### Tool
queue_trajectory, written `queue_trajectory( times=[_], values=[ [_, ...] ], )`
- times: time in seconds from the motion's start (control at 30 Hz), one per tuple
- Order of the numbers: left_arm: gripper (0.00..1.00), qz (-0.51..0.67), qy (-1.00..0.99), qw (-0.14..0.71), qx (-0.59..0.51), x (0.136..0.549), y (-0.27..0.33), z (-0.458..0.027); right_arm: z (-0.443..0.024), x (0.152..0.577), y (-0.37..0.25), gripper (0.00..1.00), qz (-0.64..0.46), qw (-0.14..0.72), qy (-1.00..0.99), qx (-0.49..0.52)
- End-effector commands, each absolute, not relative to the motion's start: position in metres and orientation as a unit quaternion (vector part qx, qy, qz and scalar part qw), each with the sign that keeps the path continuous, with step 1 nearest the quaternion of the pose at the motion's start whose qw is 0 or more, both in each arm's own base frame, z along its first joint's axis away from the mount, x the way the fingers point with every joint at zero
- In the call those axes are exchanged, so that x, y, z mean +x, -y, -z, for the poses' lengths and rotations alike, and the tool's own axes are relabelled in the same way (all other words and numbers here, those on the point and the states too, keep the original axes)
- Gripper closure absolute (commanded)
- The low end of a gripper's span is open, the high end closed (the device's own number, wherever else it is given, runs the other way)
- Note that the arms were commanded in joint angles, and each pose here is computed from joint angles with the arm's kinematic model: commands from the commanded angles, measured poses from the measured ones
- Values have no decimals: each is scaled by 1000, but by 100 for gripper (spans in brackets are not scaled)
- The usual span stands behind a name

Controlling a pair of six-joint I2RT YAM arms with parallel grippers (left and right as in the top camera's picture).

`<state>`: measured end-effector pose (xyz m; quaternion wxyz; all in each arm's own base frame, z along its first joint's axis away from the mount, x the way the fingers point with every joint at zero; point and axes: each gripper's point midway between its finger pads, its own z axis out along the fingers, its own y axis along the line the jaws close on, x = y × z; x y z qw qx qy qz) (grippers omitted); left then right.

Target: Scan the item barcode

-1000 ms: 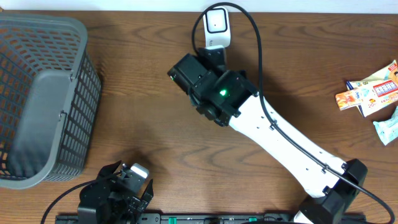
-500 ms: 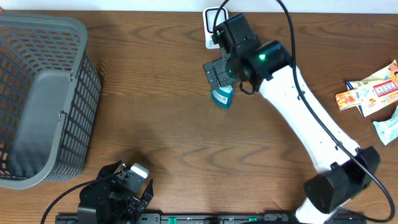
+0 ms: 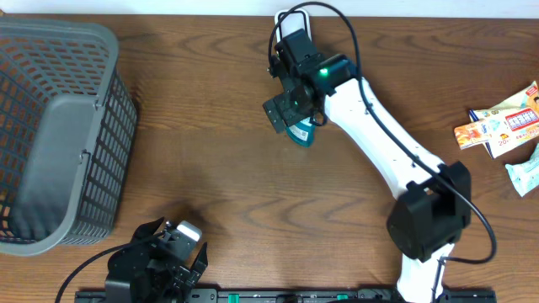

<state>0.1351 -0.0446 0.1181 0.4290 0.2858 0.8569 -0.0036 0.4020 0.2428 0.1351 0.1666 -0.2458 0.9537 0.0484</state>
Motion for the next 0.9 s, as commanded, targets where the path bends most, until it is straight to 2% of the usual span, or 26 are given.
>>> queue_trajectory(
  times=[0.0, 0.3, 0.87],
  values=[
    [1, -4, -860, 422, 286, 134, 42, -115, -121, 406, -243, 1, -35, 157, -954, -252],
    [1, -4, -860, 422, 286, 134, 42, -115, -109, 411, -242, 1, -30, 151, -956, -251],
    [1, -4, -860, 422, 286, 134, 42, -115, -108, 409, -240, 35, -28, 145, -957, -251]
  ],
)
